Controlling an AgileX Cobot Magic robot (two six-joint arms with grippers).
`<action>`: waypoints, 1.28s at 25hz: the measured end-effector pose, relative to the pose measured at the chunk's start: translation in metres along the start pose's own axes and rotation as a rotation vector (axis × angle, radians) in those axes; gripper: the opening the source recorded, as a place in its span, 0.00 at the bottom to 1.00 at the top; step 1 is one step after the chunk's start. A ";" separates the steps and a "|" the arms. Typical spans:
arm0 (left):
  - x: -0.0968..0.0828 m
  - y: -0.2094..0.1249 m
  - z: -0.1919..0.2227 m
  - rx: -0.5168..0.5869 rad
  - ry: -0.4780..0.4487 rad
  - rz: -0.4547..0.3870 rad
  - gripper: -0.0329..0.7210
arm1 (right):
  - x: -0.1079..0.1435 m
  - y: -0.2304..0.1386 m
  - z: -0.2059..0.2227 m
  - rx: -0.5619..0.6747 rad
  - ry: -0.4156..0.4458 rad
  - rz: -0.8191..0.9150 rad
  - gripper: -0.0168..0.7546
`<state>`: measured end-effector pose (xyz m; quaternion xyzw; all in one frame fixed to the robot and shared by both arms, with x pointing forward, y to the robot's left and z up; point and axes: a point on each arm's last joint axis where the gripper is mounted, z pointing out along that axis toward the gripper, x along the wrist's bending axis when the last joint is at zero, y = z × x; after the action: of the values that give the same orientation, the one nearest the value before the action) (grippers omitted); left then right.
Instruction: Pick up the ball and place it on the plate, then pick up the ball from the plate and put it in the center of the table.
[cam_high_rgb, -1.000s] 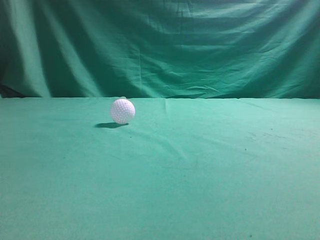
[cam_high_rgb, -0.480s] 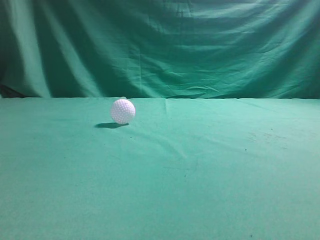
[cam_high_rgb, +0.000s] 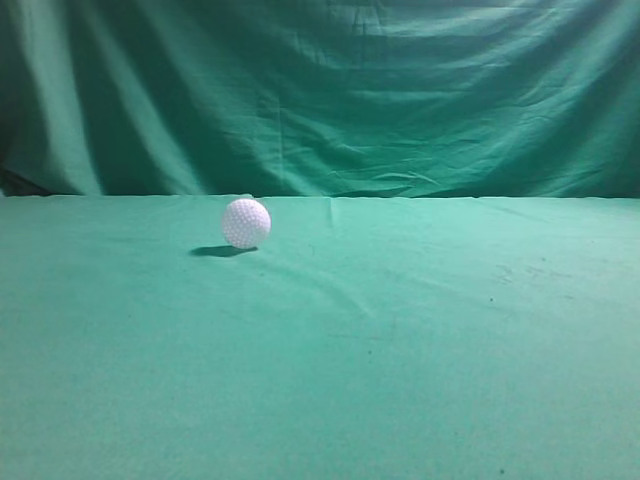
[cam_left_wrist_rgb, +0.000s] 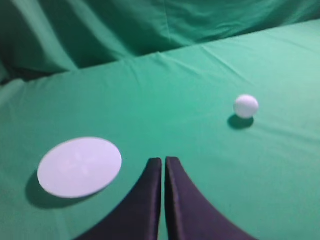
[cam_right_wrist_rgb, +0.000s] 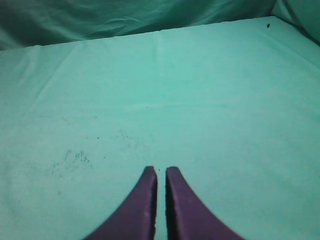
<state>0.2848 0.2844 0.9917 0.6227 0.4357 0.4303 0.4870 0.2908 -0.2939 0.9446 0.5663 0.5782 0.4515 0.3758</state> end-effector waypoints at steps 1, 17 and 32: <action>0.000 -0.005 0.002 0.016 -0.002 0.000 0.04 | 0.000 0.000 0.000 0.000 0.000 0.000 0.09; 0.002 -0.041 0.011 0.121 0.047 -0.066 0.04 | 0.000 0.000 0.000 0.000 0.000 -0.001 0.09; 0.007 -0.041 0.011 0.125 0.111 -0.092 0.04 | 0.000 0.000 0.000 0.000 0.000 -0.001 0.09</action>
<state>0.2917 0.2950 0.9506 0.6064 0.5164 0.4131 0.4415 0.2908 -0.2939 0.9446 0.5659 0.5786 0.4512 0.3761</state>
